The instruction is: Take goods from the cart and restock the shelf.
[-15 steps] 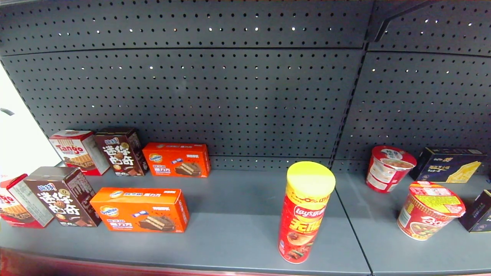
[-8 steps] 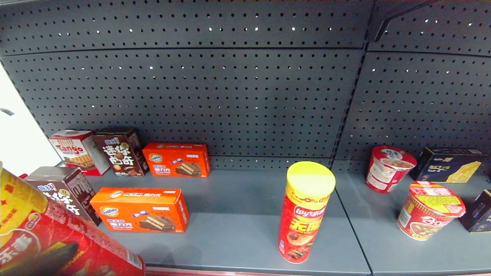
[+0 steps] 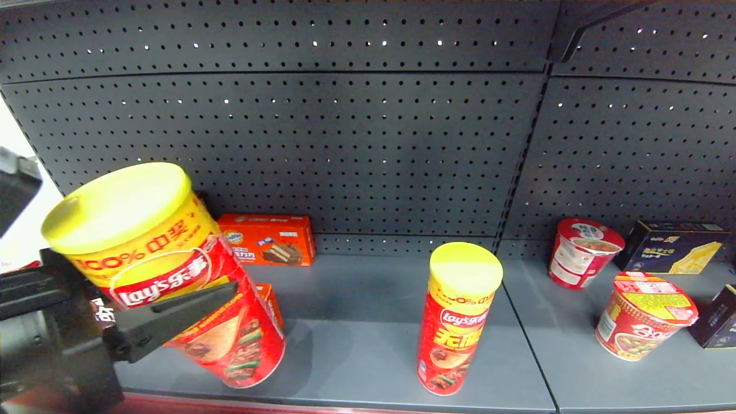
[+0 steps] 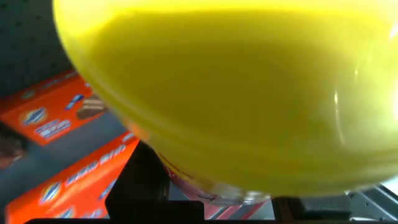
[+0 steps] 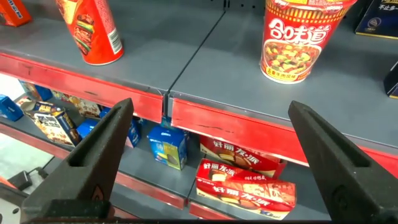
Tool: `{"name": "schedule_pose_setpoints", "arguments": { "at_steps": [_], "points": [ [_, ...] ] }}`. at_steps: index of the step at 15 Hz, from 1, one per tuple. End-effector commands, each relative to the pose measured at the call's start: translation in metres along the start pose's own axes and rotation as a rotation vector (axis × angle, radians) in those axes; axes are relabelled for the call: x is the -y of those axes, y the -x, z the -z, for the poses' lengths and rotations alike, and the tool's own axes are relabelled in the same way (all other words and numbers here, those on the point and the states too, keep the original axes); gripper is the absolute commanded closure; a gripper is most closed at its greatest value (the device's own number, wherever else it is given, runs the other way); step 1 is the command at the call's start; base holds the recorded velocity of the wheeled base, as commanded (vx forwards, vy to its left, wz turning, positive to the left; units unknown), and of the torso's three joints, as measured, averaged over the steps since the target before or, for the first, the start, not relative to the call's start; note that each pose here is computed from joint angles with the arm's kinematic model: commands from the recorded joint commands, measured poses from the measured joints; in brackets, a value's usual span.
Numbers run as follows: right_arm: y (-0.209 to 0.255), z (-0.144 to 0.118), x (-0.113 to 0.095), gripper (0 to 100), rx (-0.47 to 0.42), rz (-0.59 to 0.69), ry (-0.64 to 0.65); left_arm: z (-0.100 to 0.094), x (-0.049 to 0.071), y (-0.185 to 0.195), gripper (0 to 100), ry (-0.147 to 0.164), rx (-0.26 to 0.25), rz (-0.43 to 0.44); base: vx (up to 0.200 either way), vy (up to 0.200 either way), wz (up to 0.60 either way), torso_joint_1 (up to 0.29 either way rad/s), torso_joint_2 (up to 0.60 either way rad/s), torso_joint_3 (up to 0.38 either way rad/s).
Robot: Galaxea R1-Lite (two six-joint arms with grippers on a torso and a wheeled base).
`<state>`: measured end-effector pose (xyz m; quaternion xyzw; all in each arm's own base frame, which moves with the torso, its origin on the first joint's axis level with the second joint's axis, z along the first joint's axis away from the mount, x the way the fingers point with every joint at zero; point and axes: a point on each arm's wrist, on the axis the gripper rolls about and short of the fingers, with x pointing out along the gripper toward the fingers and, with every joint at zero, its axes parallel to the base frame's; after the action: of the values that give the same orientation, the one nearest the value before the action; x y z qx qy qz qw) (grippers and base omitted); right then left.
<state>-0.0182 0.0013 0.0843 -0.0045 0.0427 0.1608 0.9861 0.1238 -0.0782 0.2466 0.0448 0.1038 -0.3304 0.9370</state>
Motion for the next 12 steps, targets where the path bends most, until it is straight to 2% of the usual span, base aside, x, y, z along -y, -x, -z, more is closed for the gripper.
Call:
{"name": "schedule_pose_setpoints", "arguments": {
  "at_steps": [1, 3, 6, 8, 11, 12],
  "points": [
    [0.000, 0.000, 0.000, 0, -0.002, -0.001, -0.002, -0.003, -0.005, -0.037, 100, 0.006, -0.065, 0.011, 0.000, 0.000, 0.00, 0.000, 0.00, 0.000],
    [0.000, 0.000, 0.000, 0, -0.002, 0.001, -0.003, -0.010, -0.008, -0.055, 100, -0.012, -0.071, 0.008, 0.000, 0.000, 0.00, 0.000, 0.00, 0.000],
    [-0.001, 0.000, 0.000, 0, 0.009, 0.004, -0.003, -0.017, -0.011, -0.076, 100, -0.013, -0.083, 0.016, 0.000, 0.000, 0.00, 0.000, 0.00, 0.000],
    [-0.001, 0.000, 0.000, 0, 0.013, 0.005, -0.004, -0.018, -0.012, -0.087, 100, -0.013, -0.094, 0.020, 0.000, 0.000, 0.00, 0.000, 0.00, 0.000],
    [-0.001, -0.001, 0.000, 0, 0.013, 0.008, -0.024, -0.013, -0.015, -0.105, 100, -0.012, -0.077, 0.016, 0.000, 0.000, 0.00, 0.000, 0.00, 0.000],
    [-0.001, -0.001, 0.000, 0, 0.013, 0.008, -0.024, -0.008, -0.017, -0.115, 100, -0.009, -0.098, 0.014, 0.000, 0.000, 0.00, 0.000, 0.00, 0.000]
  ]
}}
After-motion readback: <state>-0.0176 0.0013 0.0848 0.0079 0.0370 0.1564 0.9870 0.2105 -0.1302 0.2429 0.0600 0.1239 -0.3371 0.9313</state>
